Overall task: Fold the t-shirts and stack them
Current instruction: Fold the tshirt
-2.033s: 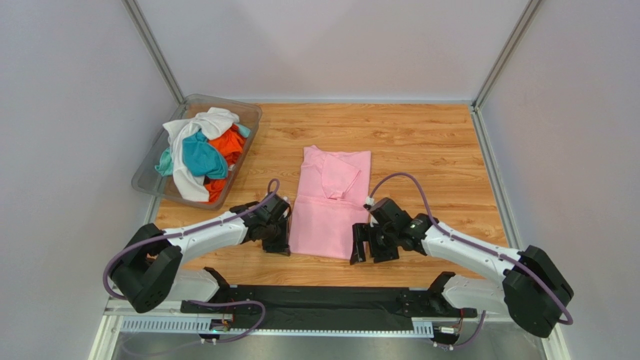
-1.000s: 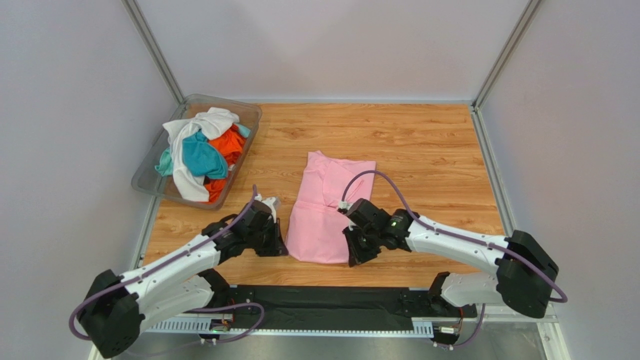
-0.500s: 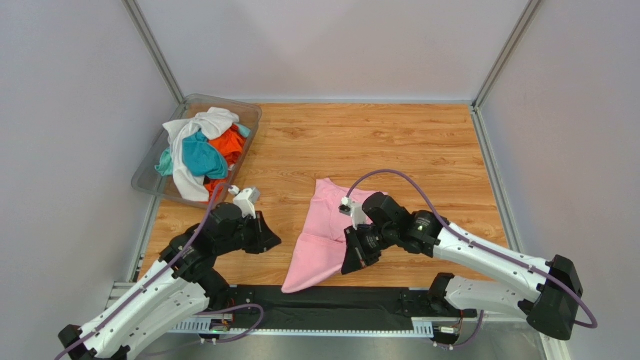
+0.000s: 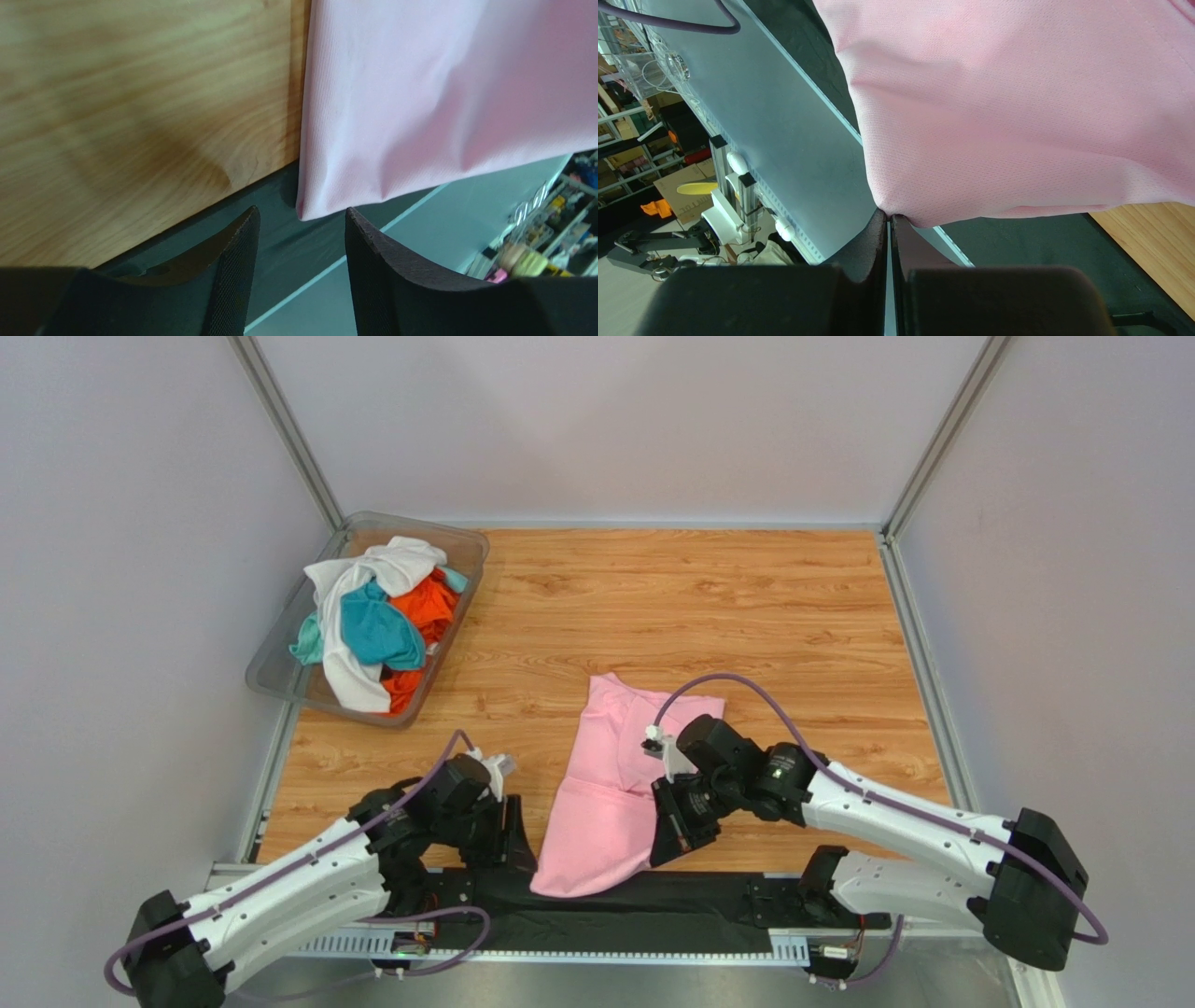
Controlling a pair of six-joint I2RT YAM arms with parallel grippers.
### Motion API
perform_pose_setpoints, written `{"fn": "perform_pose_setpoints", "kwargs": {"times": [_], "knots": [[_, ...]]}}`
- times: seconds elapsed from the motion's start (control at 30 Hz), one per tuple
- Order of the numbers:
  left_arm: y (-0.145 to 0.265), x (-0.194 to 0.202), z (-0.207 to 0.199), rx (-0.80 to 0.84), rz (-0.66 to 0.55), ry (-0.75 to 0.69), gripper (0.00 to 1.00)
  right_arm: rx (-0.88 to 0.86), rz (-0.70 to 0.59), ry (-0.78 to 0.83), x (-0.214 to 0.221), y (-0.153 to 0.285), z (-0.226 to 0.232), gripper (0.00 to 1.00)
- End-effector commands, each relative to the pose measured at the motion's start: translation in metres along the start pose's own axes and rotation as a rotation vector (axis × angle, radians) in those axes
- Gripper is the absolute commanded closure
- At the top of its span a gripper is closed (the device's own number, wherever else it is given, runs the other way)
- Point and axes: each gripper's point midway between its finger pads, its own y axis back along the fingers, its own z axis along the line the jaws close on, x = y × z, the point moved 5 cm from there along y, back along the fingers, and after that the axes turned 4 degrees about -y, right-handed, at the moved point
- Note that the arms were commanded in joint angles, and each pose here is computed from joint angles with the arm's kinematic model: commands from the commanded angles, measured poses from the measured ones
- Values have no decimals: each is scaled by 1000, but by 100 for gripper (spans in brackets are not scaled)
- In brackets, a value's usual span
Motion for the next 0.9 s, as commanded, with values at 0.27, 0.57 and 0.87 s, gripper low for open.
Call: {"fn": "perform_pose_setpoints", "kwargs": {"times": [0.27, 0.57, 0.87], "knots": [[-22, 23, -9, 2, 100, 69, 58, -40, -11, 19, 1, -1, 3, 100], [-28, 20, -5, -81, 79, 68, 78, -42, -18, 24, 4, 0, 1, 100], [8, 3, -36, -20, -10, -52, 100, -116, 5, 26, 14, 11, 11, 100]]}}
